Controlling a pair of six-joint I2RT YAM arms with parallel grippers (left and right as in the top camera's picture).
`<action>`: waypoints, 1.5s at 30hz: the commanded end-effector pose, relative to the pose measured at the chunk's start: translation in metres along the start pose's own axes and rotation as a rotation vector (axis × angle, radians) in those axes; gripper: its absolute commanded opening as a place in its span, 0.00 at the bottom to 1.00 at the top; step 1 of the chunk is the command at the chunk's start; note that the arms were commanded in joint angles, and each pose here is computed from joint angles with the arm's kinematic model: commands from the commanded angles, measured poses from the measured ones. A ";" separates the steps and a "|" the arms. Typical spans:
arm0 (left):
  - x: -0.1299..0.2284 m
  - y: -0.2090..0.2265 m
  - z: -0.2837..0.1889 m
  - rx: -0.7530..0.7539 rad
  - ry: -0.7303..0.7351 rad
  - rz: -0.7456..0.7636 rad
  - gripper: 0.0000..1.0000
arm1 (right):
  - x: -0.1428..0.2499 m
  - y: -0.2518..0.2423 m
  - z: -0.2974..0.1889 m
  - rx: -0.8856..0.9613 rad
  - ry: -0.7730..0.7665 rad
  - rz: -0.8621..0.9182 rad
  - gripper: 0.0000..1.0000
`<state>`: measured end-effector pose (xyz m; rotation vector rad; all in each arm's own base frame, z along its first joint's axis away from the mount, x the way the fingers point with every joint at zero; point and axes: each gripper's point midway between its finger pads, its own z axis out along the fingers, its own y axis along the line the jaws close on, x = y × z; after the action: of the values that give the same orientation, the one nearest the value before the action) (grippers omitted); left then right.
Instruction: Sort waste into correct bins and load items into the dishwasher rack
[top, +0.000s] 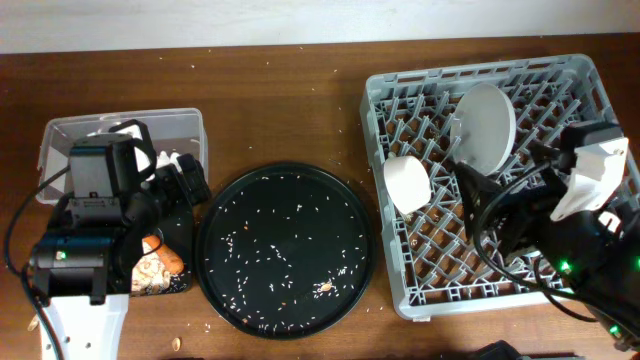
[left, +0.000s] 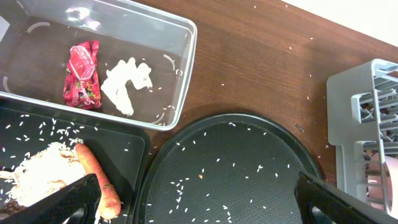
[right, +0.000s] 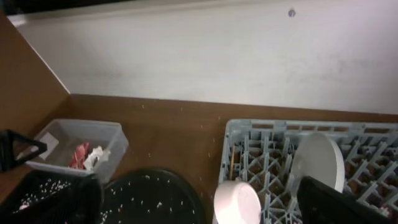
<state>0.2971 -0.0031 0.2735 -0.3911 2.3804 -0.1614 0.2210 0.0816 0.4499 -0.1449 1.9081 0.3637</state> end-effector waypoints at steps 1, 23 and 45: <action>0.000 0.004 0.001 -0.017 0.000 0.011 0.99 | 0.022 -0.018 -0.011 0.075 0.049 -0.012 0.99; 0.001 0.004 0.001 -0.018 0.003 0.012 0.99 | 0.257 -0.094 0.097 0.078 -0.279 -0.339 0.99; 0.092 0.027 0.029 0.162 -0.872 0.185 0.99 | 0.257 -0.094 0.097 0.078 -0.278 -0.340 0.99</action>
<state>0.2437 -0.0077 0.1988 -0.1254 1.5062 -0.0879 0.2406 0.0442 0.1651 -0.3509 1.5815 0.0703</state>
